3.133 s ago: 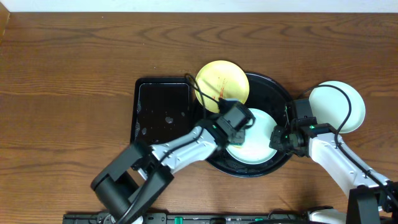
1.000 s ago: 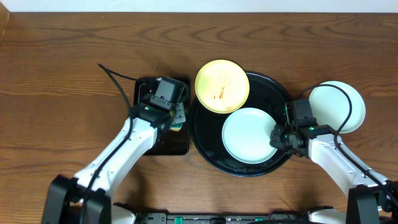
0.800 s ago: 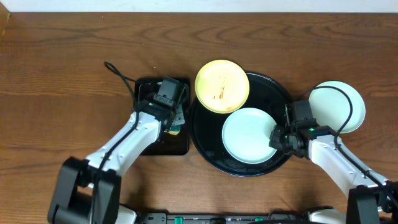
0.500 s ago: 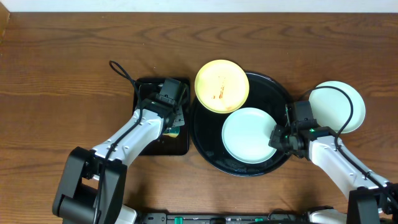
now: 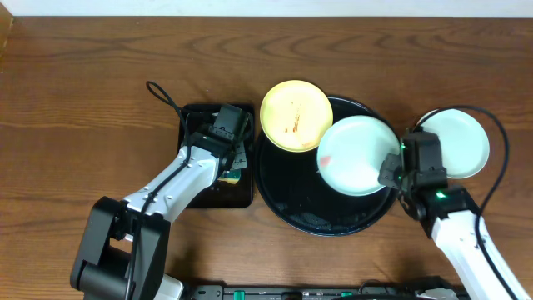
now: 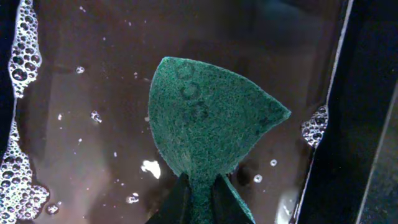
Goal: Clean dirty plates on tray and stack at the side
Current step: 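Lift the cleaned plate with the right gripper and move it right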
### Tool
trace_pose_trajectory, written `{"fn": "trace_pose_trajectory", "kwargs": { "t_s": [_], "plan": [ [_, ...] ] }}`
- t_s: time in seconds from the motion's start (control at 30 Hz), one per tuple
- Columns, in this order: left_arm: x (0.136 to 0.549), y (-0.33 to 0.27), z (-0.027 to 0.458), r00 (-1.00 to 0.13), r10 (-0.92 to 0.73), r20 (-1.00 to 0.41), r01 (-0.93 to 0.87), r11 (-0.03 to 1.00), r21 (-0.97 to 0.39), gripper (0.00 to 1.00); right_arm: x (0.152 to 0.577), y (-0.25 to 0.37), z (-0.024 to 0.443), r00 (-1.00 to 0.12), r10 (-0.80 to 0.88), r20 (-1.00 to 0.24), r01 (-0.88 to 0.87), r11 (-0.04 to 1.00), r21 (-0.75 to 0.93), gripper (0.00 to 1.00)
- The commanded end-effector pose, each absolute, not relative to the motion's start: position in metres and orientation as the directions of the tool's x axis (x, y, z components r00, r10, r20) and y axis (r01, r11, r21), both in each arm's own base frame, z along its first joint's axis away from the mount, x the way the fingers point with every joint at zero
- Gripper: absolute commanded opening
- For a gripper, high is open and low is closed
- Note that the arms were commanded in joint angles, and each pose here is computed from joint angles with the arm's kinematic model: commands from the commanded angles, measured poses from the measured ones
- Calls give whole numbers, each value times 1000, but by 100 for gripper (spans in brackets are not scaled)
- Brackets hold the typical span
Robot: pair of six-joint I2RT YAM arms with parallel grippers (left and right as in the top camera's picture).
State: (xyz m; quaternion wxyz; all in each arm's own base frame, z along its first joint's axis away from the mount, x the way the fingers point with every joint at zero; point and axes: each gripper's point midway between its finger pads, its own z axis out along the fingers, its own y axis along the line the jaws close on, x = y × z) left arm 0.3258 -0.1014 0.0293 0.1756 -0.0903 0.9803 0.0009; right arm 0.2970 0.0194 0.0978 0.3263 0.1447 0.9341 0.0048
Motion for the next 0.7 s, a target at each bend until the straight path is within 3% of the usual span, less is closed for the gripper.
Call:
{"fn": "trace_pose_trajectory", "kwargs": {
  "t_s": [0.0,0.33,0.67],
  "plan": [
    [325,-95,27,-922,-171,-346,-181,984,-5,7,308,5,126,-682,199,-704,268,963,13,1],
    [325,-95,27,-922,-171,-346,-181,984,-5,7,326,24,170,-566,-126,-815,162,952,-259,1],
    [325,-95,27,-922,-171,-346,-181,984,-5,7,328,65,213,-431,-485,-761,59,826,-560,1]
  ]
}}
